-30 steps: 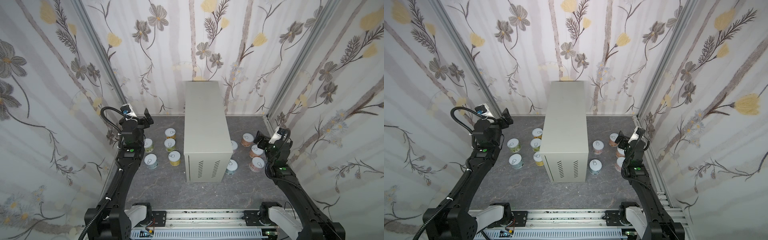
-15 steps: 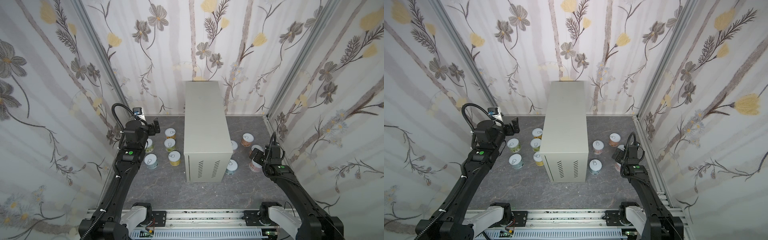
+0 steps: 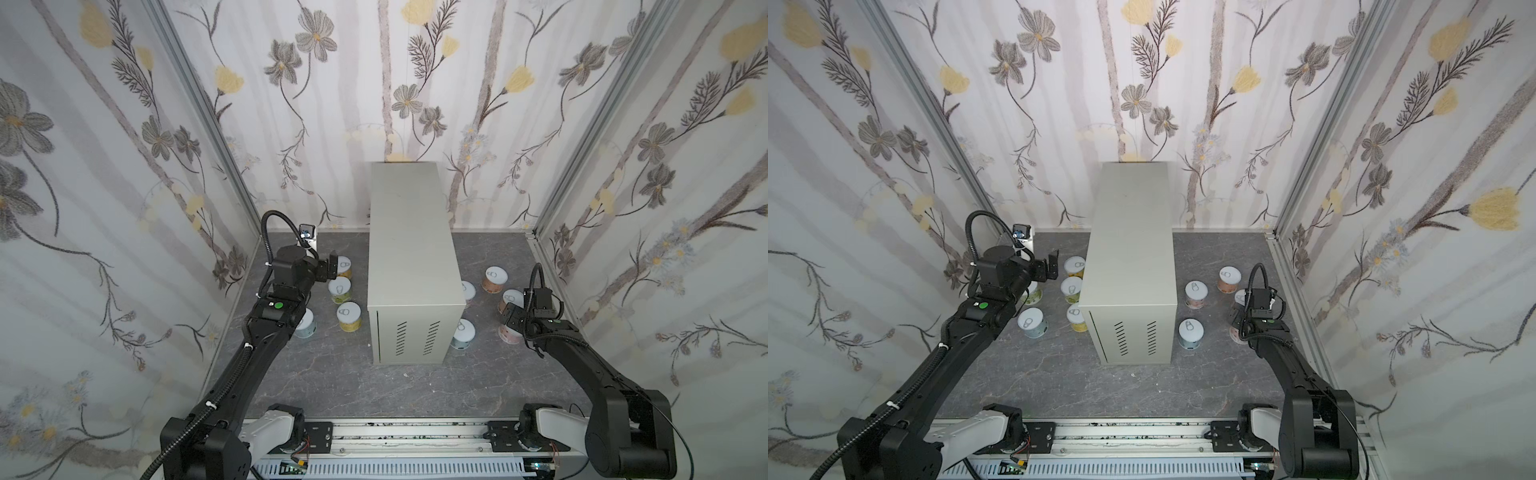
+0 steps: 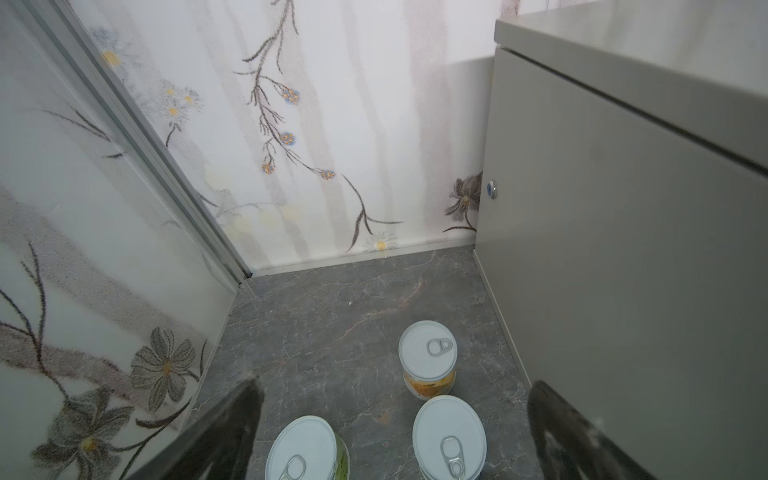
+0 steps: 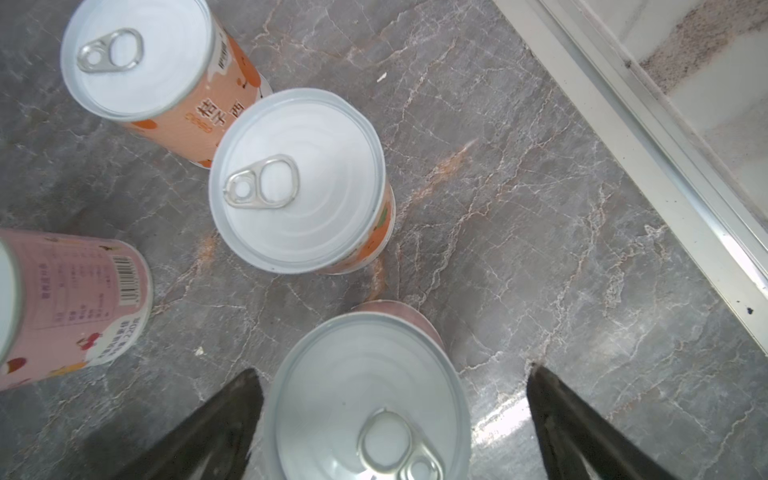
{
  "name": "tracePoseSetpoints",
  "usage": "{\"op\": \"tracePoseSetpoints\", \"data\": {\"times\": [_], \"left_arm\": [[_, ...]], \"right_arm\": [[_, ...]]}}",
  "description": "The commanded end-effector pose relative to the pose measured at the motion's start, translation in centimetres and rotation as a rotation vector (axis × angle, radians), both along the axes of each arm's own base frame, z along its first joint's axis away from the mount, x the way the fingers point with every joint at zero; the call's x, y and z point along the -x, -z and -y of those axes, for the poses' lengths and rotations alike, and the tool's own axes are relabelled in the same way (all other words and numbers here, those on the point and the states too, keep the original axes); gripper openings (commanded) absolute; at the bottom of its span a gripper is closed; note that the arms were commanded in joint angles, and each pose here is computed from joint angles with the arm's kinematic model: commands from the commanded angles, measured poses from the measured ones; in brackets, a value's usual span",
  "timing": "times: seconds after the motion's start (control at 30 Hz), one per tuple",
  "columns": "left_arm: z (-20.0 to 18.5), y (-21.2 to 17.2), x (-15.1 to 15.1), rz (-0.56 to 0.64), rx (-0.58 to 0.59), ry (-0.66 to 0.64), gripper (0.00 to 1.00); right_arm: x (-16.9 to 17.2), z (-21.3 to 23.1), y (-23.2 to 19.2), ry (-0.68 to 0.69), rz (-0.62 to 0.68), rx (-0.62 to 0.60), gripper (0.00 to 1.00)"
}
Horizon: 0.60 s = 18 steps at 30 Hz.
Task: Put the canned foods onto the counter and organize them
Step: 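Lower the right gripper onto the pink-labelled can and close it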
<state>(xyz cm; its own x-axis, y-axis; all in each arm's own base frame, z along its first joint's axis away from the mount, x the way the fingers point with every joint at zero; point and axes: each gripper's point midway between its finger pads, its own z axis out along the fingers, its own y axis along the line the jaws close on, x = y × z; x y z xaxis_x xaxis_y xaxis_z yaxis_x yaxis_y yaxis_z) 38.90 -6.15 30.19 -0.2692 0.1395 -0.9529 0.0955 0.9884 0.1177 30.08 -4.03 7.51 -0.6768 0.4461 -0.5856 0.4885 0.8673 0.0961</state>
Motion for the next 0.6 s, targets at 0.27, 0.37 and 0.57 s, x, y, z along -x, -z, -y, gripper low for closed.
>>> {"op": "tracePoseSetpoints", "data": {"times": [0.27,0.37,0.57], "left_arm": [[0.6,0.0,0.1,0.031,-0.049,0.014,1.00],[0.6,0.1,0.3,0.037,-0.056,0.016,1.00],[0.6,-0.4,0.6,0.054,-0.056,0.015,1.00]], "right_arm": [[-1.3,-1.2,0.8,-0.086,0.012,-0.035,1.00],[-1.1,-1.3,1.3,-0.091,-0.002,-0.041,0.99],[-0.1,-0.9,2.4,-0.056,-0.046,-0.033,0.95]]}}
